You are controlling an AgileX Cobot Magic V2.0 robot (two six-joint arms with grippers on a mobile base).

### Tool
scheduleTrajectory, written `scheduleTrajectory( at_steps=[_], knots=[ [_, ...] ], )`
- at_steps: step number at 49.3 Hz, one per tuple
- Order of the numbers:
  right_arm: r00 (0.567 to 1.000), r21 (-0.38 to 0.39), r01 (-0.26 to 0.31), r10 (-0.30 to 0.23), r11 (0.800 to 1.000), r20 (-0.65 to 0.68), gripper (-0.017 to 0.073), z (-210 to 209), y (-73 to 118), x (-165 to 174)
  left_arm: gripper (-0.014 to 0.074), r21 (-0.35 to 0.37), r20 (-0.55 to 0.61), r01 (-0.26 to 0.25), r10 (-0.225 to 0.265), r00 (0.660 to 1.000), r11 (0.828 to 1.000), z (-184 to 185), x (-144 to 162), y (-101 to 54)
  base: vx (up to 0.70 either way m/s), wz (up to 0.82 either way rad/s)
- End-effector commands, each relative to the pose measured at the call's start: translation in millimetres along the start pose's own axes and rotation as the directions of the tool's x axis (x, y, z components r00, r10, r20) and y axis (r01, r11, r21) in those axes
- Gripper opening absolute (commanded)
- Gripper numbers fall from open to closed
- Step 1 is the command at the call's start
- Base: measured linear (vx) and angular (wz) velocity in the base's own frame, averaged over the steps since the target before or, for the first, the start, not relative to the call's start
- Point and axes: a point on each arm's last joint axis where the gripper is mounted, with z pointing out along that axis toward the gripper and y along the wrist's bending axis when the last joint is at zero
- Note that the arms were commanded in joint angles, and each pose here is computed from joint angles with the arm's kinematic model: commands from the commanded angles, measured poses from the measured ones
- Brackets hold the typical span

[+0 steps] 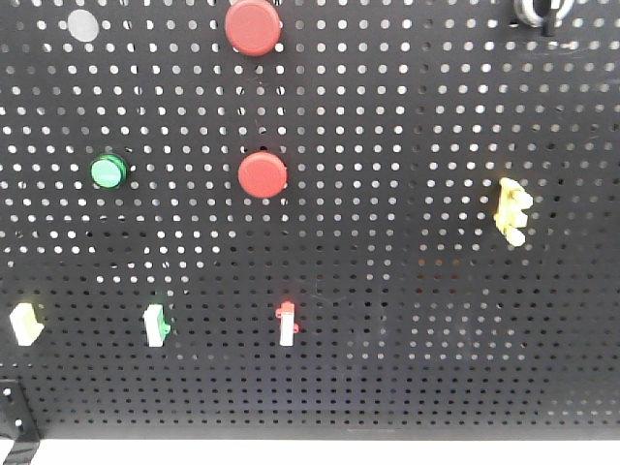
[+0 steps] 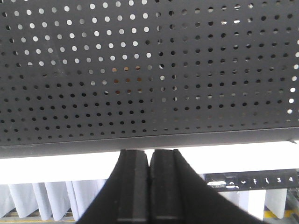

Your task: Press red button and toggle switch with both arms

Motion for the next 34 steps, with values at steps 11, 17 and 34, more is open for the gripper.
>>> scheduleTrajectory(
  at_steps=[11,17,34],
  knots=[
    [0.996,0.004,0.005,-0.006,1.0,0.085,-0.0003,-1,-0.4,-4,0.0001,-0.002,0.05,0.01,-0.01,0.999,1.0,1,4,0.1,0.01,0.0],
    [0.996,0.004,0.005,-0.006,1.0,0.085,-0.0003,-1,-0.4,-4,0.0001,-0.002,0.05,0.01,-0.01,0.999,1.0,1,4,0.1,0.0,0.0],
    [0.944,-0.014,-0.058,0.059,0.998,0.325,-0.0003,-6,-0.3,-30,0.0001,0.021,0.339,0.148,-0.146,0.929,0.989,-7,-36,3.0,0.0,0.0]
  ],
)
